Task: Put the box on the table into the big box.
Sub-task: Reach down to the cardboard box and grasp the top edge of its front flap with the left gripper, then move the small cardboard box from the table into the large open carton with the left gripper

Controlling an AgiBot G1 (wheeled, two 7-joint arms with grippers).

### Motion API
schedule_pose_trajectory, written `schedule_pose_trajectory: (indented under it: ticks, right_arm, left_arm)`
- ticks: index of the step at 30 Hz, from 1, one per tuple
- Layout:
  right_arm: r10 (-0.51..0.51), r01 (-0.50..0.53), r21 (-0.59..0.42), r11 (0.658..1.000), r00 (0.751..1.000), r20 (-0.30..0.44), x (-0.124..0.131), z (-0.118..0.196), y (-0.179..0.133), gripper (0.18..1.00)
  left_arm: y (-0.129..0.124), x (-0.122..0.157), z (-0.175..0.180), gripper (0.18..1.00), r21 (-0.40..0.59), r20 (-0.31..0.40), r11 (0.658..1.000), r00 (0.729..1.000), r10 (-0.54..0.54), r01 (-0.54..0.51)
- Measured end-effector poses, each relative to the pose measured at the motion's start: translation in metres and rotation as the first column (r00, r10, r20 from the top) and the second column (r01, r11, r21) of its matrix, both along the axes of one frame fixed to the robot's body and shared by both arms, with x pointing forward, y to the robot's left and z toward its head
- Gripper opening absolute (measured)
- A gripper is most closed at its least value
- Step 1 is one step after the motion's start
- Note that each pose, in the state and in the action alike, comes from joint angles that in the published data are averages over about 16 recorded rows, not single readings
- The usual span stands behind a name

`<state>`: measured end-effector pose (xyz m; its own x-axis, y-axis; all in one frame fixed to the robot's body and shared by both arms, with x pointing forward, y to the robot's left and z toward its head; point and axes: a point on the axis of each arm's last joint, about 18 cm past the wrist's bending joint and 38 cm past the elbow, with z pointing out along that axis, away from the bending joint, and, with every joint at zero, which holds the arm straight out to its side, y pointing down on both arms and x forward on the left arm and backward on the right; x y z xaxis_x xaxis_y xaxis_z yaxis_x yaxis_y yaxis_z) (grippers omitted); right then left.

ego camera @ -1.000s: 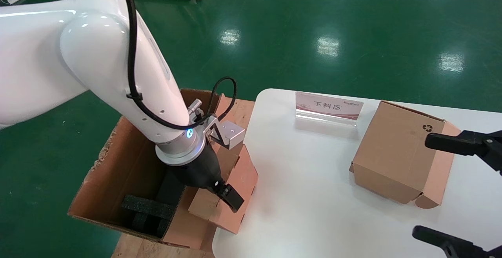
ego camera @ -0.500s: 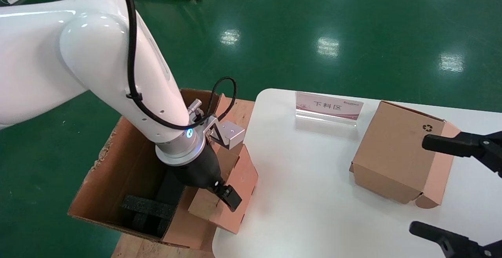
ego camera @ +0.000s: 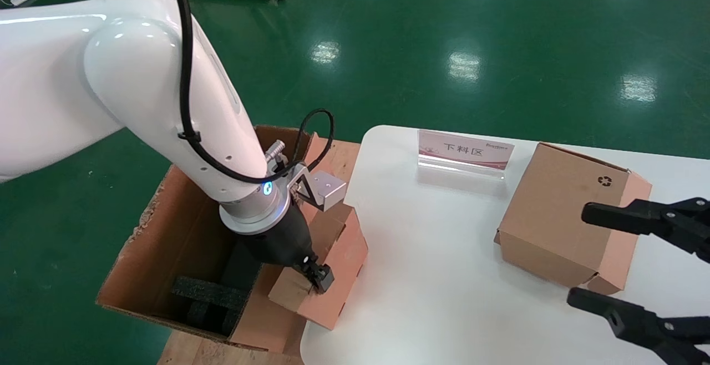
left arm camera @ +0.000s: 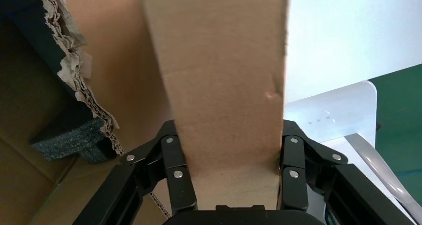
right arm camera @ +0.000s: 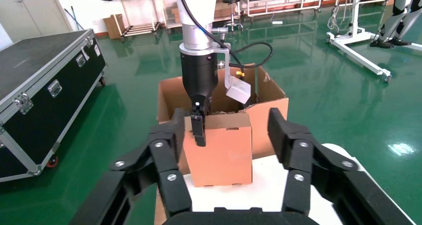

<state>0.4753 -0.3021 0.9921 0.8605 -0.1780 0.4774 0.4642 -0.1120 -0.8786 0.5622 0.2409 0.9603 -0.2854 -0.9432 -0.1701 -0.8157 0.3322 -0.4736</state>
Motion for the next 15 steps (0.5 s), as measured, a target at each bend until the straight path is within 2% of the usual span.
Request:
schedule_pose_trajectory:
  ticks: [6,11,15]
  right_arm:
    - [0.0,0.0,0.0,1.0,1.0,0.0,0.0,0.0,0.0,0.676]
    - [0.0,0.0,0.0,1.0,1.0,0.0,0.0,0.0,0.0,0.518]
    - [0.0,0.0,0.0,1.0,1.0,0.0,0.0,0.0,0.0,0.449]
  left_arm:
    - [0.002,0.002,0.002,0.57,0.002,0.009,1.0,1.0,0.005,-0.005]
    - [0.004,0.006,0.006,0.536,0.003,0.029,1.0,1.0,0.012,-0.012]
    - [0.005,0.01,0.012,0.491,-0.001,0.055,1.0,0.998,0.019,-0.019]
